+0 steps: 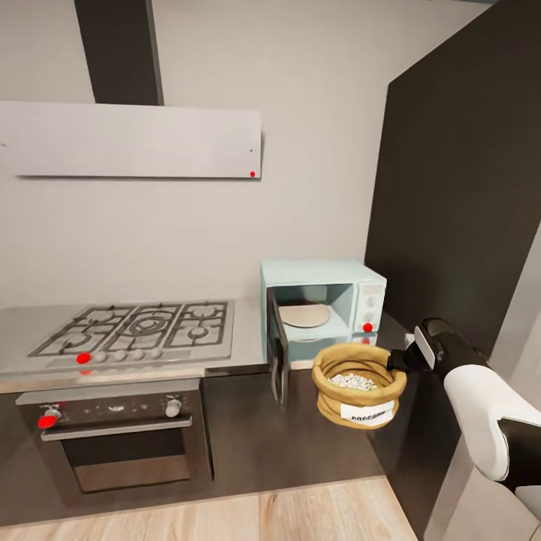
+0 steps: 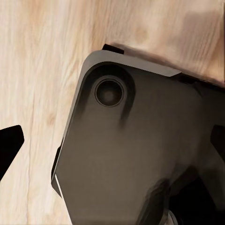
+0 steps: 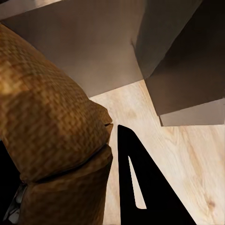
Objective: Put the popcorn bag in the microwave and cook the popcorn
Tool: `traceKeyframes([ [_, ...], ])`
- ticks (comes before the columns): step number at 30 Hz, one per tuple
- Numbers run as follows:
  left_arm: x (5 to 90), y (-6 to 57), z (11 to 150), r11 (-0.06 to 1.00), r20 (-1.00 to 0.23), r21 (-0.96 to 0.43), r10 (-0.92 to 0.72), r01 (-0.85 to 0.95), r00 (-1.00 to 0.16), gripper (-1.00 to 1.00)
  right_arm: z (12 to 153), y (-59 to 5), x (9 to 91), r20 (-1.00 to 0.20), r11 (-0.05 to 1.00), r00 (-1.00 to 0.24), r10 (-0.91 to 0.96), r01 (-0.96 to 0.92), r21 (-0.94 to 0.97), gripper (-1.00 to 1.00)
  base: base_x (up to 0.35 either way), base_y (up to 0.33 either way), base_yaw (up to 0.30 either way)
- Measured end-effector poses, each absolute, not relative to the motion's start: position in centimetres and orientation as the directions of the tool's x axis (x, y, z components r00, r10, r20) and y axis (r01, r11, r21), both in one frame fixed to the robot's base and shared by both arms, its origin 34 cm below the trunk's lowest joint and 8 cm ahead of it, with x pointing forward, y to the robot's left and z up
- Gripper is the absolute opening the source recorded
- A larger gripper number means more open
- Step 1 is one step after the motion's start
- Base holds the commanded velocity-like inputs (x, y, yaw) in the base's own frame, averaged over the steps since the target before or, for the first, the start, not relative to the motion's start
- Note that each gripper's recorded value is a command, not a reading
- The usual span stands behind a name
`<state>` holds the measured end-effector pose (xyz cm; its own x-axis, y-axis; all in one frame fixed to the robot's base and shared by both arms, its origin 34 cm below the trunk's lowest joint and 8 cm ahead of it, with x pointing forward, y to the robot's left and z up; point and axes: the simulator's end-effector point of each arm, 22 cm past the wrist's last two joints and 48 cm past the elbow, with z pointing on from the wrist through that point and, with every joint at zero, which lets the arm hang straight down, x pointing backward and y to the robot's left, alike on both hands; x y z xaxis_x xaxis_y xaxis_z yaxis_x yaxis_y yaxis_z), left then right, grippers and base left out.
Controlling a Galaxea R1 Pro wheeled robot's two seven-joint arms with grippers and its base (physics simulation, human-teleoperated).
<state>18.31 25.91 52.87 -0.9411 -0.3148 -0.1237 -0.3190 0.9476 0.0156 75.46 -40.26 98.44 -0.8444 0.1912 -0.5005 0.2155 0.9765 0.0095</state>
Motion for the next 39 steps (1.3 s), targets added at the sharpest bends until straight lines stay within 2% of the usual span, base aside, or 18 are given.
traceKeyframes([
  [22,18.3,25.9,52.9,0.946,-0.125,0.016,-0.319,-0.323,-0.940,1.00,99.1,-41.0,75.7,-0.517,0.974,-0.834,0.195,0.227,0.001,-1.00,0.005,0.000,0.000],
  [34,18.3,25.8,52.9,0.946,-0.124,0.014,-0.319,-0.323,-0.940,1.00,103.8,-41.4,77.7,-0.599,0.970,-0.780,0.181,0.243,-0.023,-1.00,0.000,0.000,0.000],
  [39,18.3,25.9,52.9,0.946,-0.124,0.015,-0.319,-0.323,-0.940,1.00,107.3,-38.9,79.7,-0.637,0.976,-0.754,0.163,0.218,-0.009,-1.00,0.000,0.000,0.000],
])
